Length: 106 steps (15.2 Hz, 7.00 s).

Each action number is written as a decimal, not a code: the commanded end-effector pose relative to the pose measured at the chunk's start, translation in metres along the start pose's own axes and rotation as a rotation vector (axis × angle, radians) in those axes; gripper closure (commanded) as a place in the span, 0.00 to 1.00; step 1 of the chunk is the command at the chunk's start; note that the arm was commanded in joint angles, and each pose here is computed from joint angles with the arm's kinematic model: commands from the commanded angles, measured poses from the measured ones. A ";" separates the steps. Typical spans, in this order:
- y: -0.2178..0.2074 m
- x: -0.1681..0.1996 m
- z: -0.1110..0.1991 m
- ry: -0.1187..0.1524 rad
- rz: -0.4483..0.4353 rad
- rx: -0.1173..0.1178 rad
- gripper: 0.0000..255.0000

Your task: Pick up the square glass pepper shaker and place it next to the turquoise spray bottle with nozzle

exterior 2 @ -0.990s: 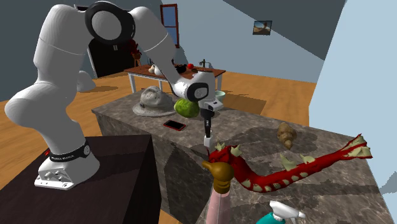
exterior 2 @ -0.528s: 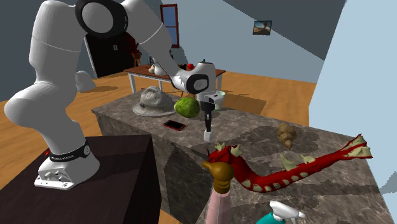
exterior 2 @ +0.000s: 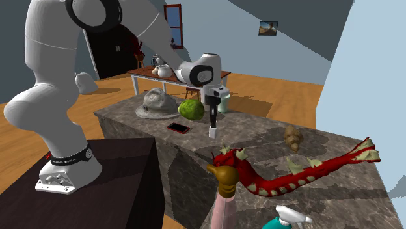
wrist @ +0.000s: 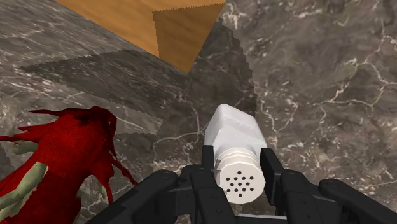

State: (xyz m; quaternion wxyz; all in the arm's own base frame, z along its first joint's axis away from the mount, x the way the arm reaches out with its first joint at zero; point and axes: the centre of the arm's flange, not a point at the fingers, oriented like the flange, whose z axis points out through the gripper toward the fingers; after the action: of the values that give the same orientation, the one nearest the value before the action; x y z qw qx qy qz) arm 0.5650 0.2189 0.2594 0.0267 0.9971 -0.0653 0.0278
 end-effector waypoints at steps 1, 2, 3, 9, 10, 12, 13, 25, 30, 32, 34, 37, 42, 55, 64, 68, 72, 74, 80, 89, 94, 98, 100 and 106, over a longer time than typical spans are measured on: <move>0.002 0.000 -0.010 0.000 0.000 0.000 1.00; 0.002 0.000 -0.016 0.000 0.000 0.000 1.00; 0.002 0.001 -0.021 0.000 0.000 0.000 1.00; 0.004 0.003 -0.053 0.000 0.000 0.000 1.00; 0.004 0.003 -0.058 0.000 0.000 0.000 1.00; 0.005 0.003 -0.068 0.000 0.000 0.000 1.00; 0.005 0.004 -0.074 0.000 0.000 0.000 1.00; 0.008 0.008 -0.137 0.000 0.000 0.000 1.00; 0.009 0.009 -0.163 0.000 0.000 0.000 1.00; 0.010 0.010 -0.174 0.000 0.000 0.000 1.00; 0.010 0.010 -0.184 0.000 0.000 0.000 1.00; 0.011 0.011 -0.200 0.000 0.000 0.000 1.00; 0.012 0.013 -0.225 0.000 0.000 0.000 1.00; 0.174 0.069 -0.214 0.000 0.000 0.000 1.00; 0.286 0.107 -0.206 0.000 0.000 0.000 1.00; 0.336 0.124 -0.203 0.000 0.000 0.000 1.00; 0.387 0.142 -0.199 0.000 0.000 0.000 1.00; 0.387 0.141 -0.189 0.000 0.000 0.000 1.00; 0.385 0.139 -0.157 0.000 0.000 0.000 1.00; 0.383 0.137 -0.110 0.000 0.000 0.000 1.00; 0.381 0.135 -0.084 0.000 0.000 0.000 1.00; 0.380 0.134 -0.063 0.000 0.000 0.000 1.00; 0.380 0.133 -0.052 0.000 0.000 0.000 1.00; 0.378 0.131 -0.020 0.000 0.000 0.000 1.00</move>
State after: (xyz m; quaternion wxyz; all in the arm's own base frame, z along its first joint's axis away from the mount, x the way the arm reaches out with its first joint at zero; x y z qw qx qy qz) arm 0.6437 -0.1720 0.3106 0.0267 0.9971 -0.0653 0.0274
